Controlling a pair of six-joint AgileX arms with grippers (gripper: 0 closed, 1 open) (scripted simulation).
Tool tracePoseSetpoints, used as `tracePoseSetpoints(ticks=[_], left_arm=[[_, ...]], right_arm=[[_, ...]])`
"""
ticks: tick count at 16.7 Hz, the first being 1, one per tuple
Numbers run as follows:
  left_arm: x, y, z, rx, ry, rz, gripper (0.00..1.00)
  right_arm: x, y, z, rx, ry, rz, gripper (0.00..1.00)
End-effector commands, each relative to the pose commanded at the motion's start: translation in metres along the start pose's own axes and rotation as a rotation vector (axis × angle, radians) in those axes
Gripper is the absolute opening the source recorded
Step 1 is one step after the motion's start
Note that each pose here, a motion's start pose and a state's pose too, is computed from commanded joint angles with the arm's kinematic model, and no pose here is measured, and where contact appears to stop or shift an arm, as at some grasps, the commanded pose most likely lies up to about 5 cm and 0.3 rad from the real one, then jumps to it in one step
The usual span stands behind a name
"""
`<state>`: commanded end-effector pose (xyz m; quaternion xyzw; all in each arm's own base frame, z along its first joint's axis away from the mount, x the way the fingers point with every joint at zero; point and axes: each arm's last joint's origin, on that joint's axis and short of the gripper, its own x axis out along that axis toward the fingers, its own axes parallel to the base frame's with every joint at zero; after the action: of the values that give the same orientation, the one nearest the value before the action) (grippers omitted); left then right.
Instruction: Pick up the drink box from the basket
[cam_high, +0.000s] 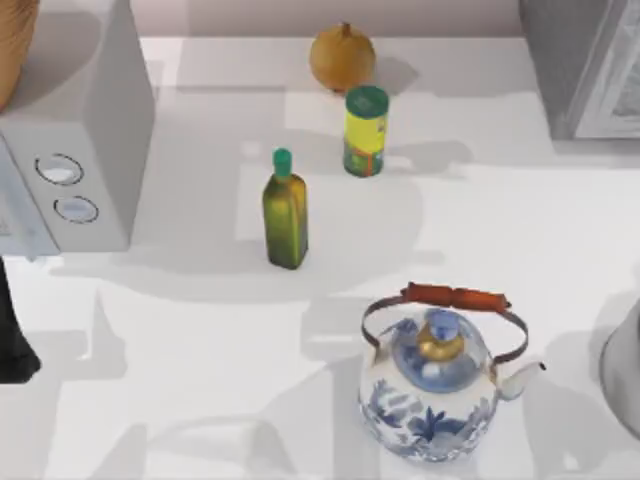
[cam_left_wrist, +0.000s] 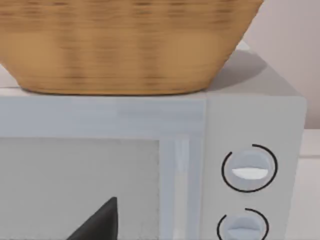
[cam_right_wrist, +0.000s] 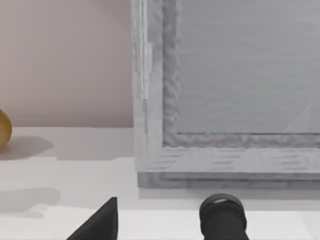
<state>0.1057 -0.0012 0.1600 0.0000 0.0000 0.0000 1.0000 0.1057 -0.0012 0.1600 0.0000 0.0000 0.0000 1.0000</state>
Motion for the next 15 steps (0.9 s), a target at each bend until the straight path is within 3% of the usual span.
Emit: tracePoseSetpoints(ticks=[6, 11, 15], left_arm=[[0.004, 0.002, 0.009, -0.004, 0.031, 0.005, 1.00], [0.023, 0.010, 0.052, -0.003, 0.027, 0.011, 1.00], [0.058, 0.021, 0.094, 0.001, 0.009, 0.010, 1.00]], right_arm=[[0.000, 0.000, 0.000, 0.000, 0.000, 0.000, 1.00], [0.000, 0.000, 0.000, 0.000, 0.000, 0.000, 1.00], [0.000, 0.000, 0.000, 0.000, 0.000, 0.000, 1.00]])
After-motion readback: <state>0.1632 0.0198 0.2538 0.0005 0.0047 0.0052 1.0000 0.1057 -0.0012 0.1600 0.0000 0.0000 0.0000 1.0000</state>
